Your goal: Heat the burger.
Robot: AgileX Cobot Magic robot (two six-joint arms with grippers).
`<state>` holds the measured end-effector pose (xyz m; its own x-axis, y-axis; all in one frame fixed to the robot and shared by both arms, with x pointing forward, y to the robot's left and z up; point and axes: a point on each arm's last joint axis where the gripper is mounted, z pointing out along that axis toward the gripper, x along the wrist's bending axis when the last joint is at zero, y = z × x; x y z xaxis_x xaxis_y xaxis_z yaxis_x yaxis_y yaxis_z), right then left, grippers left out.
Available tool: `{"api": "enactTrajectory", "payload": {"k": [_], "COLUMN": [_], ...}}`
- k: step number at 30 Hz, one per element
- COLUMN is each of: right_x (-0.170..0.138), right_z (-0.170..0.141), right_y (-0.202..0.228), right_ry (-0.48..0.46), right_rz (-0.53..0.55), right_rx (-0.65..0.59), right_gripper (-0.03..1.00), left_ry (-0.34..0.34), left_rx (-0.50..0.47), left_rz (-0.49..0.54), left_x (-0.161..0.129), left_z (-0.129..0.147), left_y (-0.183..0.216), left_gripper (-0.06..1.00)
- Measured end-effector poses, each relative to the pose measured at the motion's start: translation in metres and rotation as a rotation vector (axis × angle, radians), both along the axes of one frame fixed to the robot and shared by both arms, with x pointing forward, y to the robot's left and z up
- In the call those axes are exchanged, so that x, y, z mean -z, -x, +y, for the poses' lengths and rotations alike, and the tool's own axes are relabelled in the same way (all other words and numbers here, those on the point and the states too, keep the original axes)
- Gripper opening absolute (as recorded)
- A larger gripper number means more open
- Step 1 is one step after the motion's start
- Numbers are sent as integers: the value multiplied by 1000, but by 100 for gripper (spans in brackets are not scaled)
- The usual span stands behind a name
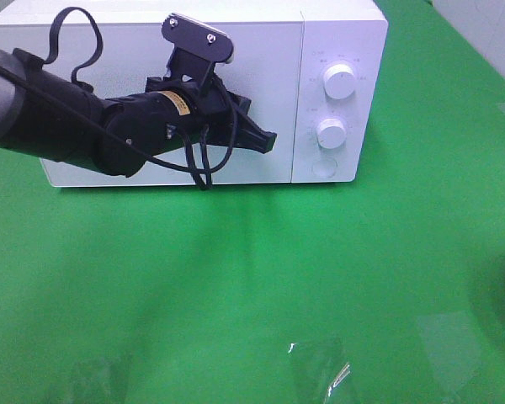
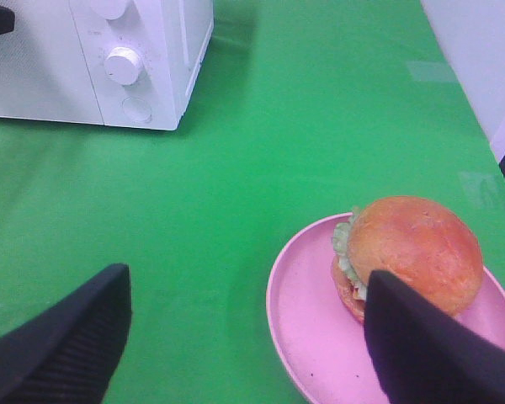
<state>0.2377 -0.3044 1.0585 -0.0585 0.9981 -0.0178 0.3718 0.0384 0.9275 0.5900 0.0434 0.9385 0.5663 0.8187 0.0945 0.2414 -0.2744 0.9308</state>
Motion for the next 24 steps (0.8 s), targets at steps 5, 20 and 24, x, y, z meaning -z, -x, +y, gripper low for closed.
{"api": "enactTrajectory", "payload": {"k": [5,20,24], "right_x": [0,0,0], "right_z": [0,0,0], "right_y": [0,0,0], "right_ry": [0,0,0], "right_rz": [0,0,0], "right_rx": [0,0,0], "right_gripper": [73,73,73], "left_ry": [13,-113,-159], "left_rx": [-23,120,156], "left_rz": [50,349,441], "left_x": [-7,-25,-23], "left_z": [2,-15,-18], "left_y": [3,58,71], "left_gripper": [0,36,90]}}
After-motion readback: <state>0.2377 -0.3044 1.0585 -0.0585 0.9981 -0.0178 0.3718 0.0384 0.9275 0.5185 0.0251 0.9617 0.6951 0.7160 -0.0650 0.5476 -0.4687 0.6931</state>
